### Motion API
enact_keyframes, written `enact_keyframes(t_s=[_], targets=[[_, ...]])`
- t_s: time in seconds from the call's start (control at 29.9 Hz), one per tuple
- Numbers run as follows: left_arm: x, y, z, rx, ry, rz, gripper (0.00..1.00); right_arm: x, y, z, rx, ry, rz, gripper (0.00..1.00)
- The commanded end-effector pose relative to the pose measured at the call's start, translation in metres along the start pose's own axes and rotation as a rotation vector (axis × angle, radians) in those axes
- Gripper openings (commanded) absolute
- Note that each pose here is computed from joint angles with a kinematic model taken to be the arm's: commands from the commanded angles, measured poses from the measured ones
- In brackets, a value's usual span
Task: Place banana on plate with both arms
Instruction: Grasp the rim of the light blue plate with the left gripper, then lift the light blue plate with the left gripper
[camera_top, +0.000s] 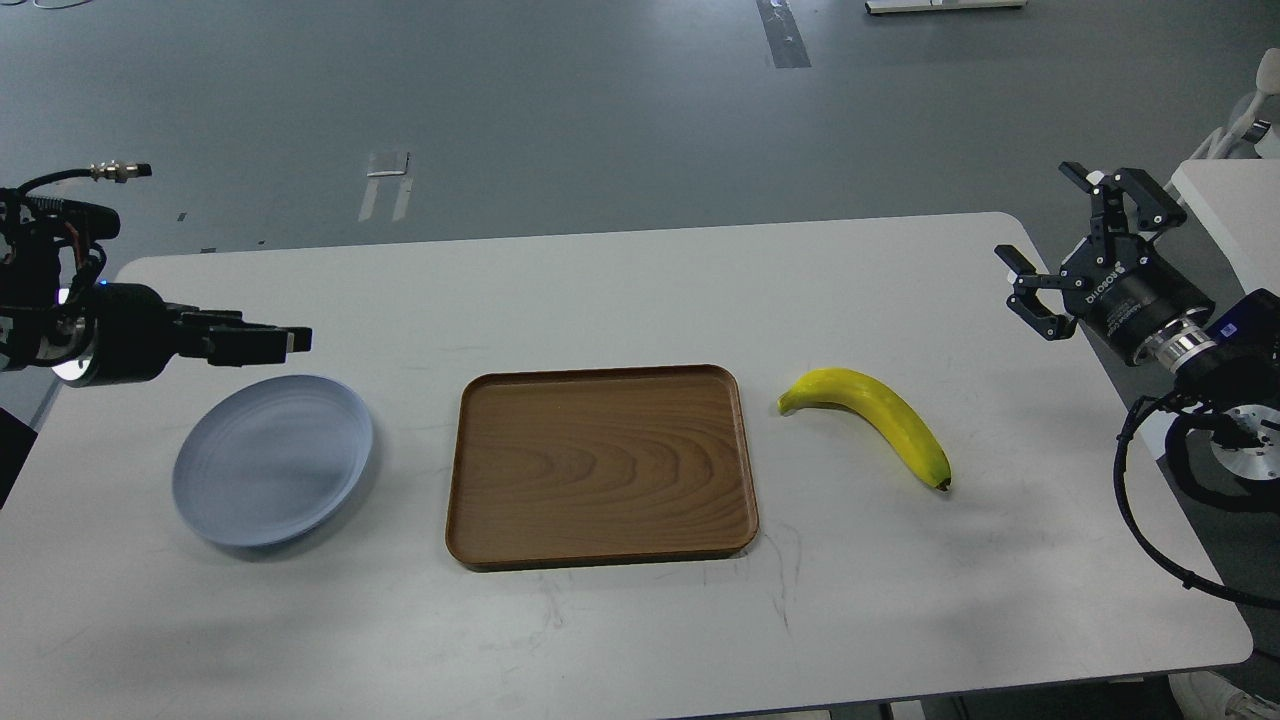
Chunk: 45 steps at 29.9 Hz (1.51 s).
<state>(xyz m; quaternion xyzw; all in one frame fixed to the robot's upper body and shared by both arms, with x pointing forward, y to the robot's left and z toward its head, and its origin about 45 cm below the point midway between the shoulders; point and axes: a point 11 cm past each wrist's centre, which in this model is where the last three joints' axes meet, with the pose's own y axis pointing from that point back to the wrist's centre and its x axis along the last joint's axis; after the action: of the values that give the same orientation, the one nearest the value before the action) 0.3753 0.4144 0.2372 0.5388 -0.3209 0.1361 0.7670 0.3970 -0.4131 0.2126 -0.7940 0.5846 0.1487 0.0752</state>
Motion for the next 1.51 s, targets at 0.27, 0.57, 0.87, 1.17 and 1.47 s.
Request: enact_keyframes(t_s=[0.27,0.57,0.87,1.17,1.47], targets=[[-0.071,0.007,-0.061,0.175,0.059,-0.108,0.98,0.003,0.004,-0.002,-0.002,0.005,0.003,0.98],[-0.093,0.008,-0.073,0.197,0.151,-0.107,0.93,0.004,0.006,0.0,-0.006,0.003,0.007,0.98],[-0.109,0.009,-0.078,0.21,0.182,-0.125,0.88,0.004,0.006,-0.001,-0.006,0.003,0.008,0.98],[-0.117,0.0,-0.074,0.189,0.214,-0.099,0.8,0.004,0.006,-0.001,-0.007,0.005,0.009,0.98],[-0.115,-0.004,-0.071,0.177,0.236,-0.086,0.55,0.004,0.007,0.0,-0.008,0.006,0.009,0.98]])
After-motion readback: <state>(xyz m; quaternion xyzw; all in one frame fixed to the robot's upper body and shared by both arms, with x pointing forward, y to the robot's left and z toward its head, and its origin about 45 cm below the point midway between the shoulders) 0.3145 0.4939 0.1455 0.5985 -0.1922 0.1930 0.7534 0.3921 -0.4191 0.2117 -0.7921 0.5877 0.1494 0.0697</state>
